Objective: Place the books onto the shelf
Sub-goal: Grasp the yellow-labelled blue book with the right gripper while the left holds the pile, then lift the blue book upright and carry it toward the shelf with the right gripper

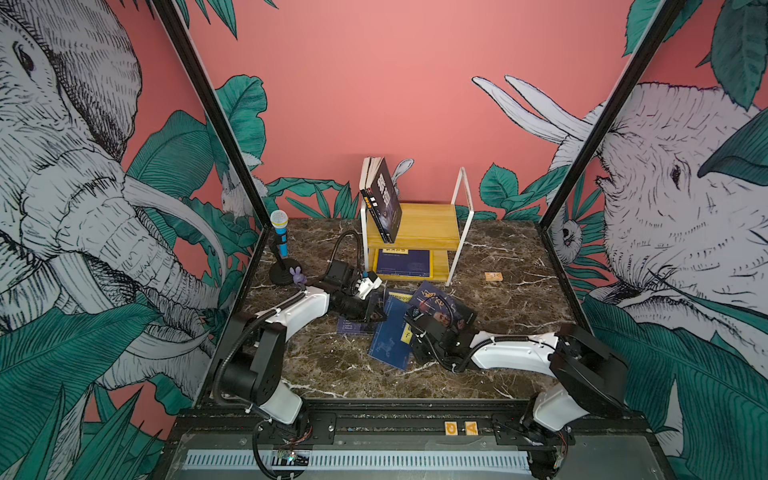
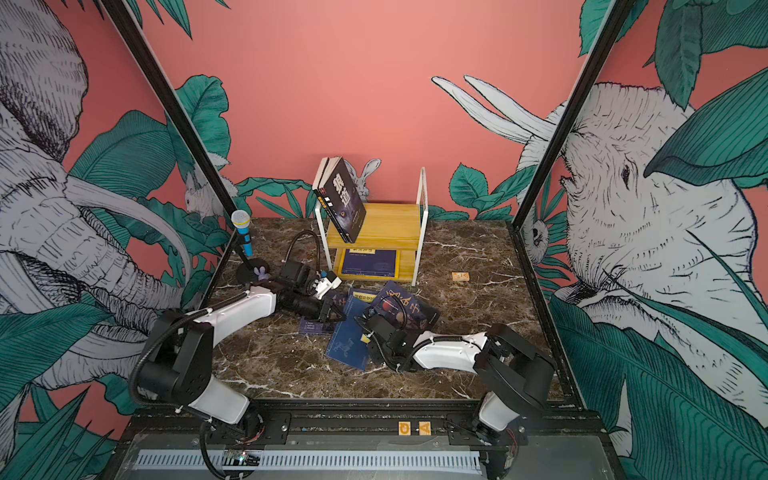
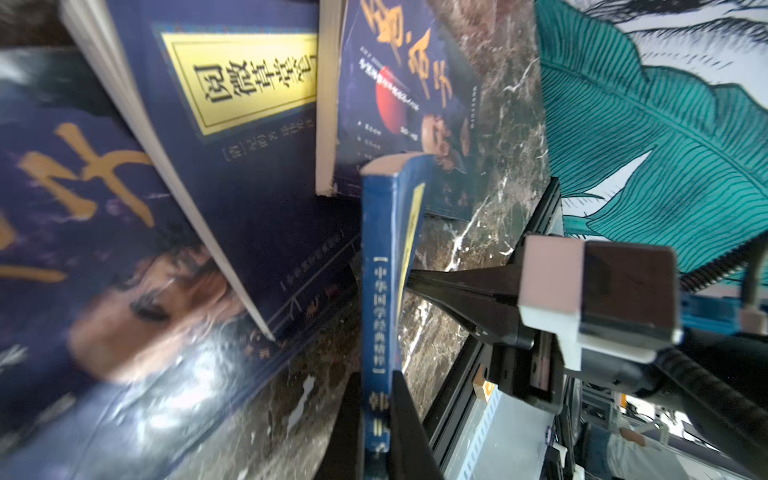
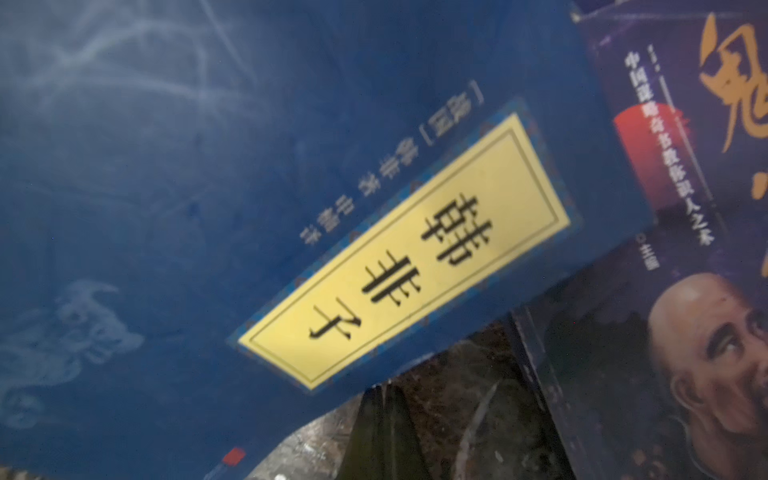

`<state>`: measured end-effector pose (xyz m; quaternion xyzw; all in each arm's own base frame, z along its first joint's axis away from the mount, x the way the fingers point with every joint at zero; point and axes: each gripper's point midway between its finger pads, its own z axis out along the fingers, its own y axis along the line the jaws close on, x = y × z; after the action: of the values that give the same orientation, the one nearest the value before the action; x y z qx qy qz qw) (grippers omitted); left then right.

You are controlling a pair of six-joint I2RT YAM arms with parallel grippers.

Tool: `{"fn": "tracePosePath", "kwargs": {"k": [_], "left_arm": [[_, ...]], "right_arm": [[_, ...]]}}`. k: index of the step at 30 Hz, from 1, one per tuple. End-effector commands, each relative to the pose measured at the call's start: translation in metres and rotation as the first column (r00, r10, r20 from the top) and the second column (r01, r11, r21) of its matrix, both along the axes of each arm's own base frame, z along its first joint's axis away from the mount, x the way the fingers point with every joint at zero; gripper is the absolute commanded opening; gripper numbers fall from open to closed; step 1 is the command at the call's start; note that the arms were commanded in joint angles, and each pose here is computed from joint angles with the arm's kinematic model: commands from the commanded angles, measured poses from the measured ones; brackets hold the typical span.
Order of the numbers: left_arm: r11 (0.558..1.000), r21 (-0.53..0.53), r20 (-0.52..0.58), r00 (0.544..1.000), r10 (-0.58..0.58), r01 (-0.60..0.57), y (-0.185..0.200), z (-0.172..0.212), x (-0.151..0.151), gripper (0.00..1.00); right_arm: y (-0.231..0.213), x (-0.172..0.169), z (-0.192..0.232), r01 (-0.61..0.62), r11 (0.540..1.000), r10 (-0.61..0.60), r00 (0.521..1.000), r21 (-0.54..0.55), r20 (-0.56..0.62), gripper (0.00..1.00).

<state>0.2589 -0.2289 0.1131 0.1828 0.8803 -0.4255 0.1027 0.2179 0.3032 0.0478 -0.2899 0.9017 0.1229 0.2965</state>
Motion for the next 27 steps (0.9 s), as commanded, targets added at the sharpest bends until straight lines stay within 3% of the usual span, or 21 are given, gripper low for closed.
{"fn": "tracePosePath", "kwargs": {"k": [1,7,11,15,19,23,27], "left_arm": [[0.995,-0.066,0.042,0.996,0.078,-0.075,0.017,0.019,0.004,0.0],[0.967,-0.133,0.155,0.959,0.236,-0.216,0.054,0.055,0.007,0.0],[0.923,-0.202,0.234,0.899,0.371,-0.328,0.08,0.077,0.008,0.0],[0.832,-0.263,0.214,0.811,0.544,-0.488,0.117,0.097,0.016,0.0],[0.814,-0.222,0.24,0.779,0.579,-0.537,0.131,0.112,0.017,0.0],[0.757,-0.173,0.231,0.721,0.653,-0.63,0.152,0.117,0.024,0.0],[0.668,-0.266,0.141,0.657,0.74,-0.695,0.163,0.114,0.036,0.0]], "right_arm": [[0.013,0.003,0.043,-0.028,0.999,0.024,0.996,0.038,0.091,0.1],[0.033,0.006,0.1,-0.059,0.996,0.046,0.98,0.061,0.192,0.26],[0.056,0.008,0.133,-0.085,0.988,0.05,0.965,0.126,0.259,0.39],[0.087,0.005,0.162,-0.14,0.98,0.091,0.949,0.142,0.302,0.44],[0.117,0.004,0.188,-0.178,0.972,0.114,0.93,0.157,0.348,0.53],[0.149,0.004,0.205,-0.191,0.965,0.113,0.921,0.18,0.372,0.56],[0.178,0.007,0.203,-0.197,0.956,0.105,0.92,0.215,0.379,0.61]]}}
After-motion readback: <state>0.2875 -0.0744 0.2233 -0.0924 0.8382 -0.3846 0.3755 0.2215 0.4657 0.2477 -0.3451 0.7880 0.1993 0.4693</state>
